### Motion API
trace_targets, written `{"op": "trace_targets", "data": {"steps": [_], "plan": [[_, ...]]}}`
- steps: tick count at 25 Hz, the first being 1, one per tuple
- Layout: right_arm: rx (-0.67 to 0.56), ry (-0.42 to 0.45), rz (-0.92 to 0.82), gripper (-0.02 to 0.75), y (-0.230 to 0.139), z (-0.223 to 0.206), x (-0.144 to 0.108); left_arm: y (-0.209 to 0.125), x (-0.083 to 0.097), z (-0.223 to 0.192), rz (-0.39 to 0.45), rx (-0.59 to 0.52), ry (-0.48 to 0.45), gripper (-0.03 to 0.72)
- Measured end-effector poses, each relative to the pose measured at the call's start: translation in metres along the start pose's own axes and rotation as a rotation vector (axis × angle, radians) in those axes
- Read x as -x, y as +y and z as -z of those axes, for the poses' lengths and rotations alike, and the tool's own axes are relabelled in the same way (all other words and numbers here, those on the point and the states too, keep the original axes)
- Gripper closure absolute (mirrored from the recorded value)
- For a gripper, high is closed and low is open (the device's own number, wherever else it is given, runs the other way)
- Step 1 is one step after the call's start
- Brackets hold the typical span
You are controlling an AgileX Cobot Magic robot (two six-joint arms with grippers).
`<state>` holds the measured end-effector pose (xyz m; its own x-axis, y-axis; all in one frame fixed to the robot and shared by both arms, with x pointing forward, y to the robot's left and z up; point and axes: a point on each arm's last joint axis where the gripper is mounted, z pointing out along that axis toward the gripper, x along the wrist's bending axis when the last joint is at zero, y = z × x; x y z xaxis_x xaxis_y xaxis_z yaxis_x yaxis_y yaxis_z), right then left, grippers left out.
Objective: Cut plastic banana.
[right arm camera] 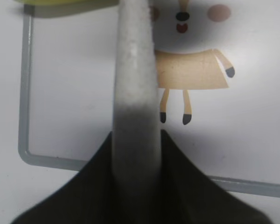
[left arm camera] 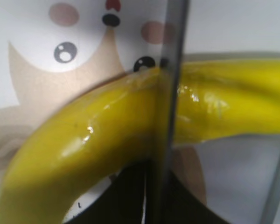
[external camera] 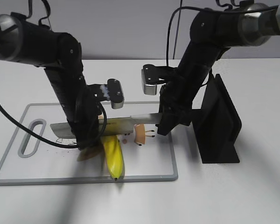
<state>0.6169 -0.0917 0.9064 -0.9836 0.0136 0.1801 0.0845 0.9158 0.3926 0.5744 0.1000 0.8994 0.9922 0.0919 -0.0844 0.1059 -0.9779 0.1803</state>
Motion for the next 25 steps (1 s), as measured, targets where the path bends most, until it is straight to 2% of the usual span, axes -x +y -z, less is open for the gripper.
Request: {"op": "trace_targets", "data": {"steps": [5,9,18,21,25], "plan": [[0.009,-0.029,0.009,0.545,0.003,0.005,0.0,0.001,-0.001,0.01,-0.018,-0.003,0.041,0.696],[0.041,-0.095,0.04,0.545,0.016,0.034,-0.008,0.003,0.004,0.04,-0.046,0.016,0.107,0.696],[0.119,-0.187,0.118,0.547,0.042,0.112,-0.048,0.004,0.037,0.126,-0.081,0.106,0.202,0.696],[0.131,-0.199,0.133,0.547,0.045,0.126,-0.057,0.004,0.046,0.143,-0.084,0.135,0.224,0.696],[0.133,-0.199,0.136,0.547,0.046,0.128,-0.06,0.004,0.048,0.147,-0.08,0.149,0.218,0.696]]}}
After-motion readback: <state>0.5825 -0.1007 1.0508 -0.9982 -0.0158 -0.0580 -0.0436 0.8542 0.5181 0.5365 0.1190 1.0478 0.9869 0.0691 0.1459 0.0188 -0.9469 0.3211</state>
